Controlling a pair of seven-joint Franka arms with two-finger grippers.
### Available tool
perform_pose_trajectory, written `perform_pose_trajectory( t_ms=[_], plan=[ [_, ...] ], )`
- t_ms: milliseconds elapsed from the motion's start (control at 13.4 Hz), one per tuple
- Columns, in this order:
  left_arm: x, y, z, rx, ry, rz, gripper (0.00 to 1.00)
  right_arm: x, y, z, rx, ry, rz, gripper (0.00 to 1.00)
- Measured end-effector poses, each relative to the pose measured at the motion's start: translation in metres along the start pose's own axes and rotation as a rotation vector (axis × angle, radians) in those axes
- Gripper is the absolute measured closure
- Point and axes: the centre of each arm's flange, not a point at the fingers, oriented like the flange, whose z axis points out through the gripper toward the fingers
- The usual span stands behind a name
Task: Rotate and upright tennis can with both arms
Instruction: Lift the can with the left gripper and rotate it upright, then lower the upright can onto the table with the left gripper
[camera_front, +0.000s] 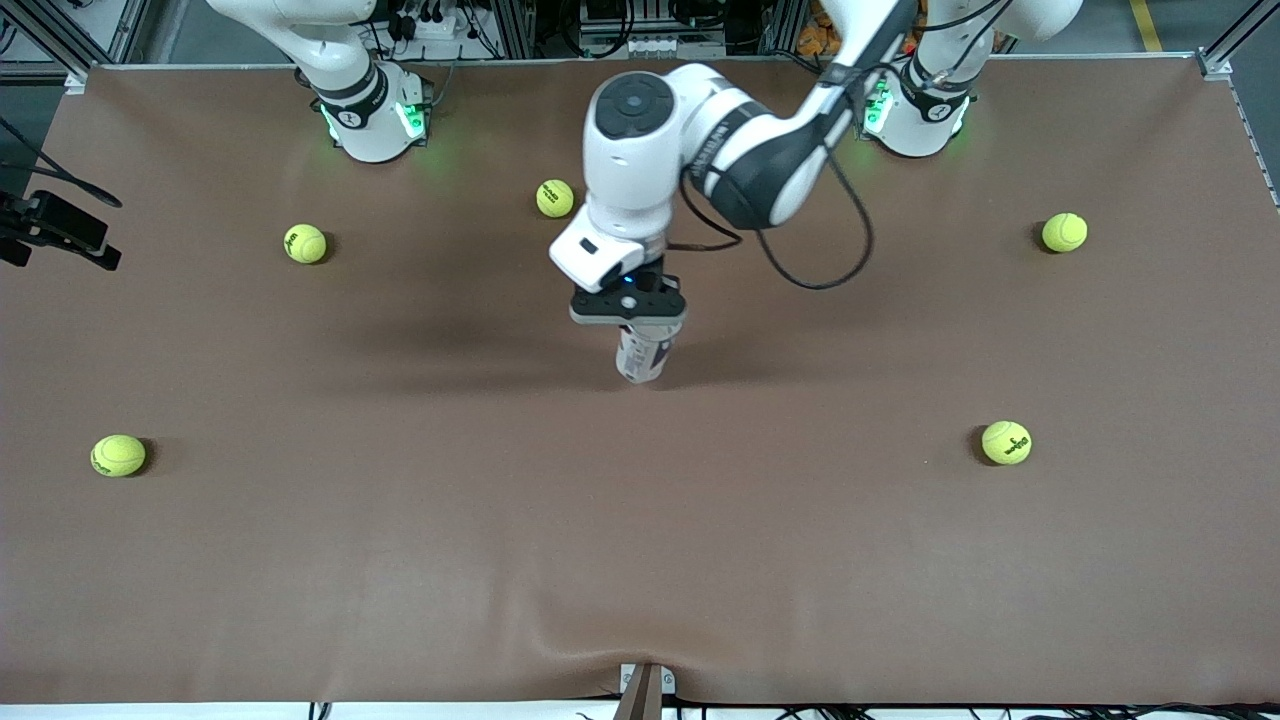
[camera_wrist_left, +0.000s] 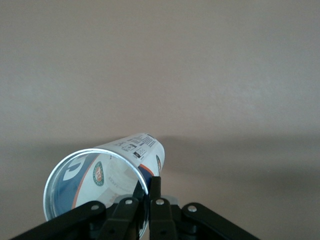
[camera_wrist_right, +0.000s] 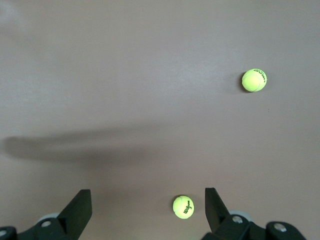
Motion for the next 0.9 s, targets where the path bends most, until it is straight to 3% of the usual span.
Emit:
perform_pose_trajectory(
  t_ms=[299, 822, 896],
  plan=[
    [-0.026, 0.024, 0.035, 0.011, -0.004, 0.024, 0.95, 0.000, 0.002, 0.000, 0.000, 0.000, 0.004, 0.00],
    [-0.038, 0.031, 0.052, 0.045, 0.014, 0.067, 0.95, 0.000, 0.002, 0.000, 0.000, -0.001, 0.004, 0.00],
    [-0.039, 0.031, 0.056, 0.049, 0.011, 0.069, 0.90, 0.000, 0.002, 0.000, 0.000, -0.001, 0.004, 0.00]
  ],
)
